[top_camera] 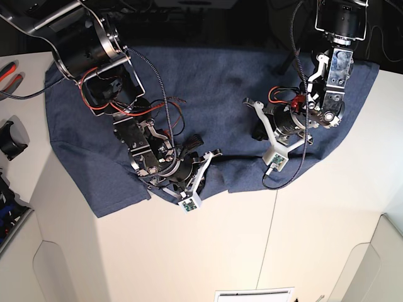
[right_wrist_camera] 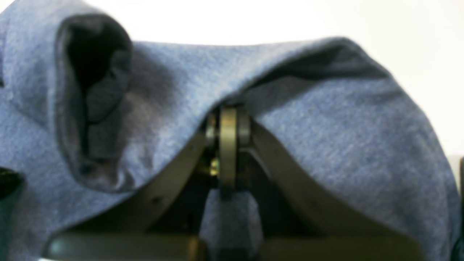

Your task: Layout the t-shirt on the table in an organized manner, then fold the t-shirt properly

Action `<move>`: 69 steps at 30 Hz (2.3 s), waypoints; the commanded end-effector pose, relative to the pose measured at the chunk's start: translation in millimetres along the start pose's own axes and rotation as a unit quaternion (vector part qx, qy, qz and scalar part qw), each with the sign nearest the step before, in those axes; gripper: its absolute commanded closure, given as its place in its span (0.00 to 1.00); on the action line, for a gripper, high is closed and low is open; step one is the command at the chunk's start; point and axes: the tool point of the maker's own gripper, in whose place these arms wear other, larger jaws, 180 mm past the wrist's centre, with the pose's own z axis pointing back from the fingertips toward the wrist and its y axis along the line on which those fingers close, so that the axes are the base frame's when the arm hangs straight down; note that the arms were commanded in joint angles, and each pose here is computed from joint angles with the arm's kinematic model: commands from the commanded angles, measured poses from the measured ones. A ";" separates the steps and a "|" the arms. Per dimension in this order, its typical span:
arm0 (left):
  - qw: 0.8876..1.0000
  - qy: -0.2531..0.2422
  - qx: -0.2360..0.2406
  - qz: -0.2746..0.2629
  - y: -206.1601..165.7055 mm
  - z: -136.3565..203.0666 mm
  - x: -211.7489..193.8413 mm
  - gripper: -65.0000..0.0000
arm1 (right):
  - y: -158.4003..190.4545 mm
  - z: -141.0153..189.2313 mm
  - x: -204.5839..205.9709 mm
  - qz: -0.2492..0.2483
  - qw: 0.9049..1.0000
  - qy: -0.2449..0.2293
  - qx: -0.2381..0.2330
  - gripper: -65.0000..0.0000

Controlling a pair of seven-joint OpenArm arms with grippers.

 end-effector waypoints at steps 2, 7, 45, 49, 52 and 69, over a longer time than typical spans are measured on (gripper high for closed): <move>0.997 -0.075 0.017 -0.006 12.1 8.9 38.4 1.00 | -6.4 0.9 -19.4 0.008 0.999 0.046 -0.011 1.00; 0.975 -0.210 0.069 -0.030 40.1 51.5 106.9 1.00 | -6.5 0.9 -19.4 0.008 0.999 0.046 -0.011 1.00; 0.930 0.191 -0.018 -0.313 103.0 -56.5 86.2 1.00 | -6.5 0.9 -19.3 0.008 0.999 0.046 -0.011 1.00; 0.947 0.200 -0.021 -0.253 112.1 -42.7 83.2 1.00 | -6.6 1.0 -19.4 0.008 0.999 0.046 -0.011 1.00; 0.955 0.209 -0.030 -0.209 115.9 -28.2 84.1 1.00 | -6.4 0.9 -19.2 0.008 0.999 0.046 -0.011 1.00; 0.982 -0.025 -0.038 -0.182 101.0 -14.8 181.3 1.00 | -6.1 0.8 -18.4 0.007 0.999 0.044 -0.011 1.00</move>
